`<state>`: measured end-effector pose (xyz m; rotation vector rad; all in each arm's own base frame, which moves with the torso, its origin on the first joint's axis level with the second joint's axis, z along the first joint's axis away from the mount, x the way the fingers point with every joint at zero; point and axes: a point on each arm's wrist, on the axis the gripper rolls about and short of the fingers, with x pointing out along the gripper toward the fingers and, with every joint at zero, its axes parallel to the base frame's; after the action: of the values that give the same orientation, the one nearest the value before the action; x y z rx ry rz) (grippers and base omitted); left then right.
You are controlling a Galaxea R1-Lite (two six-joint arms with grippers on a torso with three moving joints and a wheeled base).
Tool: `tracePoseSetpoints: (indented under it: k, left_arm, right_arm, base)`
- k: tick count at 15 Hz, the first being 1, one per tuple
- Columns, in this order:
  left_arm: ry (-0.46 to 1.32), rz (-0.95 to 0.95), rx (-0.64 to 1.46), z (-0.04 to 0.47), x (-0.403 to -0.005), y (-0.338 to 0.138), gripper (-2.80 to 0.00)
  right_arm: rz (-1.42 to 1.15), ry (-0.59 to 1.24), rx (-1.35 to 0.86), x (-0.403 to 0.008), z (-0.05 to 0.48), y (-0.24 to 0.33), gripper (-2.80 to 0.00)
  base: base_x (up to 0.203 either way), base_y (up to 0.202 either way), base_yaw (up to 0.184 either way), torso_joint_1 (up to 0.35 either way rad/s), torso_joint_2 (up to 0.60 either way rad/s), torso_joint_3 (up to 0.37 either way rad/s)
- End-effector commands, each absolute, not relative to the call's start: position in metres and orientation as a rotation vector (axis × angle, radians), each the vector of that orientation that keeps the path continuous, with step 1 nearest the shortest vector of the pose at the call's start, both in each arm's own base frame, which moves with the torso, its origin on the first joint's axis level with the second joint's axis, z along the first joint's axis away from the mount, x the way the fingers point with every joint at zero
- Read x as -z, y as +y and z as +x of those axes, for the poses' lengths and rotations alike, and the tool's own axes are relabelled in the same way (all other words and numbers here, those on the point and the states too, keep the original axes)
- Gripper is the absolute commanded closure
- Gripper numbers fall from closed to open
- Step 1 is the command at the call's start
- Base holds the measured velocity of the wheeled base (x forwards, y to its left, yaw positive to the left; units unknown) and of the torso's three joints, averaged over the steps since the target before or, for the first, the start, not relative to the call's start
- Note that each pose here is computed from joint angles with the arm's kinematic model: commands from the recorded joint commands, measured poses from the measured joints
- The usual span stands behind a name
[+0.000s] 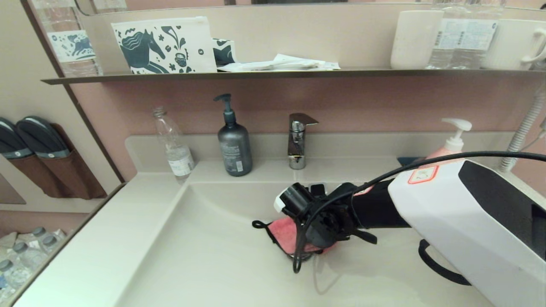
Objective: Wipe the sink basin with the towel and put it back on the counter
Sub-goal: Wipe the sink
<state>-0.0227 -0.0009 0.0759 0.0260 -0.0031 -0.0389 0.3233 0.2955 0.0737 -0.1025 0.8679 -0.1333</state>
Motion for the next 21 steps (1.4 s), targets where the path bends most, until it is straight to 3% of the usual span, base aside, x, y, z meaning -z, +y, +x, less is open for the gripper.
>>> tracePoseSetpoints:
  k: [1, 6, 11, 21]
  left_arm:
    - [-0.004, 0.026, 0.039, -0.023, -0.076, -0.001, 0.00]
    - [-0.004, 0.026, 0.038, -0.023, -0.076, -0.001, 0.00]
    - [-0.004, 0.026, 0.040, -0.023, -0.076, -0.001, 0.00]
    - [-0.004, 0.026, 0.038, -0.023, -0.076, -0.001, 0.00]
  right_arm:
    - [-0.116, 0.902, 0.166, -0.081, 0.310, 0.274, 0.00]
    - [-0.201, 1.086, 0.199, -0.068, 0.273, 0.244, 0.00]
    - [0.045, 1.288, -0.041, -0.082, 0.252, 0.268, 0.00]
    - [0.235, 1.267, -0.361, -0.073, 0.260, 0.350, 0.00]
  base:
    - [0.000, 0.000, 0.000, 0.000, 0.00, 0.000]
    - [0.000, 0.000, 0.000, 0.000, 0.00, 0.000]
    - [0.000, 0.000, 0.000, 0.000, 0.00, 0.000]
    - [0.000, 0.000, 0.000, 0.000, 0.00, 0.000]
